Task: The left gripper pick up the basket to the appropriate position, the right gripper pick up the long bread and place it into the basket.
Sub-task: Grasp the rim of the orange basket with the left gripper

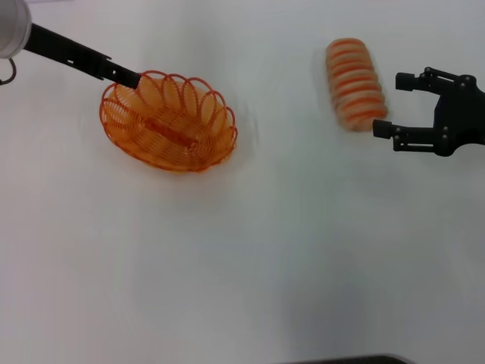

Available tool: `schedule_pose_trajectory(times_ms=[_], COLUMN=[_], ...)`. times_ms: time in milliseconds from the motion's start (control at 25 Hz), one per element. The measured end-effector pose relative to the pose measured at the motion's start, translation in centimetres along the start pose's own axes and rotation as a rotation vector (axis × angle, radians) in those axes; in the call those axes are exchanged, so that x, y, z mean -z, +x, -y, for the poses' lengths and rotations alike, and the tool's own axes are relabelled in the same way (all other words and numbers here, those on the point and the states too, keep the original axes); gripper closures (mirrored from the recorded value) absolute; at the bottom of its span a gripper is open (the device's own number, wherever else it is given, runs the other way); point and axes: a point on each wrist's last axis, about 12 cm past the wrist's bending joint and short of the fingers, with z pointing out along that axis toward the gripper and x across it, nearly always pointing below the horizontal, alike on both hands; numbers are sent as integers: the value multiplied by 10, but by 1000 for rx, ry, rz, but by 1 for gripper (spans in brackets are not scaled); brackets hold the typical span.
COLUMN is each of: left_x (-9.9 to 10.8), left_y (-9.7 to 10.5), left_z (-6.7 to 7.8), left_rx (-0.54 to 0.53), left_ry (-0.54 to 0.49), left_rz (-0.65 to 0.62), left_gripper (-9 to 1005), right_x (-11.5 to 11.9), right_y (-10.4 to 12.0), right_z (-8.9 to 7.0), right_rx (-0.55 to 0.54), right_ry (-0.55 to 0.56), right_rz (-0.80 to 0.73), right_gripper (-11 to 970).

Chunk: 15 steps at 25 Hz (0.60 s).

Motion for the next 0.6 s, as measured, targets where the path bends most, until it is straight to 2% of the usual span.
schedule_pose_trajectory(times_ms=[600], left_x=[-20], left_y=[-12], left_z=[6], left_rx=[-20], left_ry=[-68], left_rz=[-94], left_gripper=[154], right_x=[-1], right_y=[-1], right_z=[1], right_rx=[4], right_ry=[-4], right_rz=[1], right_gripper=[43])
